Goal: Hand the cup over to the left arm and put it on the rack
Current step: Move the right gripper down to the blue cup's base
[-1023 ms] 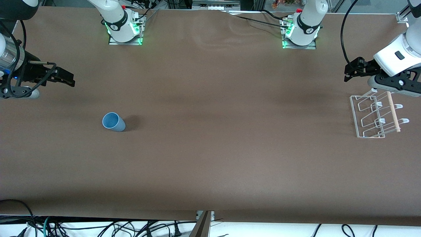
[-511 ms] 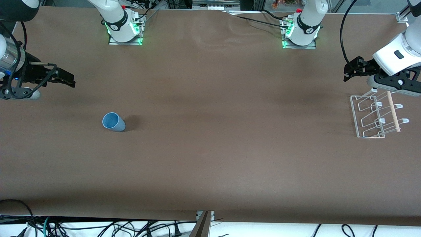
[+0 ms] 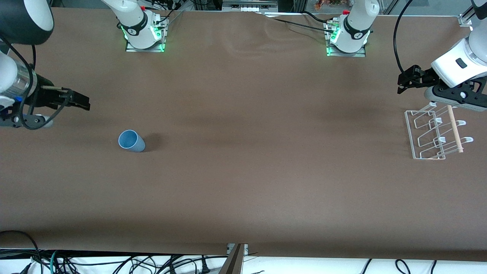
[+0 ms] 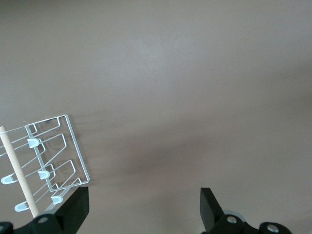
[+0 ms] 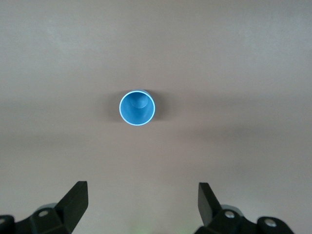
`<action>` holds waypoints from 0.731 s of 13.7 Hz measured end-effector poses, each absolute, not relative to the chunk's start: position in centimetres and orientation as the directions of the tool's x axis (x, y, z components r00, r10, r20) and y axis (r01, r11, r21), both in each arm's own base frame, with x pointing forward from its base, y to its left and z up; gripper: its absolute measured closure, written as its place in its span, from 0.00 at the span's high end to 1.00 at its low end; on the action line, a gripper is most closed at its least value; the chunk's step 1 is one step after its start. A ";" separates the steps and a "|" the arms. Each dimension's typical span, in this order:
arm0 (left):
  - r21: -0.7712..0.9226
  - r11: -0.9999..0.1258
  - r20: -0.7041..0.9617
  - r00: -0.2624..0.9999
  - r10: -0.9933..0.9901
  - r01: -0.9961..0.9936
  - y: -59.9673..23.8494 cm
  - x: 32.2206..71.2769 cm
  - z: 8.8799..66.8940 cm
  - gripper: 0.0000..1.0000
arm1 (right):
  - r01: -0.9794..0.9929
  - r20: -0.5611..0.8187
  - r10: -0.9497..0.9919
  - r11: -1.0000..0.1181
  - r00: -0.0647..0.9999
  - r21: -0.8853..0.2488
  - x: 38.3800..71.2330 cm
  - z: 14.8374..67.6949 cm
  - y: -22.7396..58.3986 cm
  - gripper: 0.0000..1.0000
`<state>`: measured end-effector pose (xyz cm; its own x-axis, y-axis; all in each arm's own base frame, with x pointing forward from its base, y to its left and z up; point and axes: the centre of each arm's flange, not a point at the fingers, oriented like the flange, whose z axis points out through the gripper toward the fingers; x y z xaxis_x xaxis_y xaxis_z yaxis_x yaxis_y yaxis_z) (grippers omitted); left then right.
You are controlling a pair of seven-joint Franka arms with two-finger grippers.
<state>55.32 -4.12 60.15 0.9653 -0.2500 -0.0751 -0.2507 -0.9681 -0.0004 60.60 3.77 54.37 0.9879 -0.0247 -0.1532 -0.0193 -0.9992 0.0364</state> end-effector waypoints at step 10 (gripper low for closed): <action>0.000 -0.968 -0.077 0.965 -0.249 -0.250 -4.1 55.3 60.2 1.00 | -0.011 -0.229 -0.019 -0.999 0.973 0.038 66.2 39.1 3.9 1.00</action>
